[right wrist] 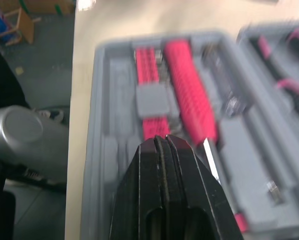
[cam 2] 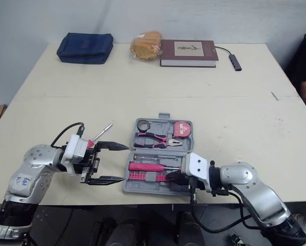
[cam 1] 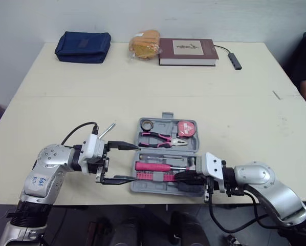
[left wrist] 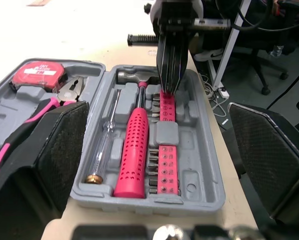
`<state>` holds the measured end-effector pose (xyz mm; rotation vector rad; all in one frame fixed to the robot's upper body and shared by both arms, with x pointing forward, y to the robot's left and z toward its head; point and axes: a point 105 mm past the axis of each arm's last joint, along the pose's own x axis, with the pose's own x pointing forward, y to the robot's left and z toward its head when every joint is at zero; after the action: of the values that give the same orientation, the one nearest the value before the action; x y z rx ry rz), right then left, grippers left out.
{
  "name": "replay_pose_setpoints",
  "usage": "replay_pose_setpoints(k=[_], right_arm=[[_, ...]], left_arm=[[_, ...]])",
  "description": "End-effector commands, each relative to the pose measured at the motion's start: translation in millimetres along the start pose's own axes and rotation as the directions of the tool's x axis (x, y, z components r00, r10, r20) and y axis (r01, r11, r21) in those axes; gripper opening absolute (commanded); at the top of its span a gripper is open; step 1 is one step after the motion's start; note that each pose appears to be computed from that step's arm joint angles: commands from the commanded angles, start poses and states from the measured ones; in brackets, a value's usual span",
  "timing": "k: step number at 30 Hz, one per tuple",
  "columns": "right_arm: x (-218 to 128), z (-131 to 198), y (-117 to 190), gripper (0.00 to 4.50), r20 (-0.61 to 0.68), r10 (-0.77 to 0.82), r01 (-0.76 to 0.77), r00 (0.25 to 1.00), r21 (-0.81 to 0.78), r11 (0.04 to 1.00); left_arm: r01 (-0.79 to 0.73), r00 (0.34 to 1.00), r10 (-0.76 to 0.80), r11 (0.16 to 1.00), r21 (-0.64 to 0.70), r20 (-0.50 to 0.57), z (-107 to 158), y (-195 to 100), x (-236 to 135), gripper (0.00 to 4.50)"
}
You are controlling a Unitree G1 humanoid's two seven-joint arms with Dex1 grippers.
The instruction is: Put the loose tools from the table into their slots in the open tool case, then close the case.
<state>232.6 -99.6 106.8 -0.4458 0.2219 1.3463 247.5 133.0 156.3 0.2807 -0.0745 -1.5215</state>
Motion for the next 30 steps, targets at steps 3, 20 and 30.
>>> replay_pose_setpoints(k=[3,20,30], right_arm=[[5.0,-14.7,2.9,0.01,-0.104,-0.018,0.026,0.994,0.07,0.997],[-138.3,4.7,-20.4,1.4,0.019,-0.436,0.435,0.9,0.025,0.9],[-281.9,-57.2,-0.5,4.44,-0.076,-0.838,0.836,0.541,-0.056,0.545]], left_arm=[[-0.015,1.0,0.015,1.0,0.02,-0.009,5.3,-0.9,-4.9,4.5],[-0.575,0.794,0.585,0.811,0.108,-0.168,-21.2,9.9,-137.9,4.5],[-0.936,0.283,0.928,0.322,0.141,-0.243,-49.5,-15.1,-265.2,4.5]])
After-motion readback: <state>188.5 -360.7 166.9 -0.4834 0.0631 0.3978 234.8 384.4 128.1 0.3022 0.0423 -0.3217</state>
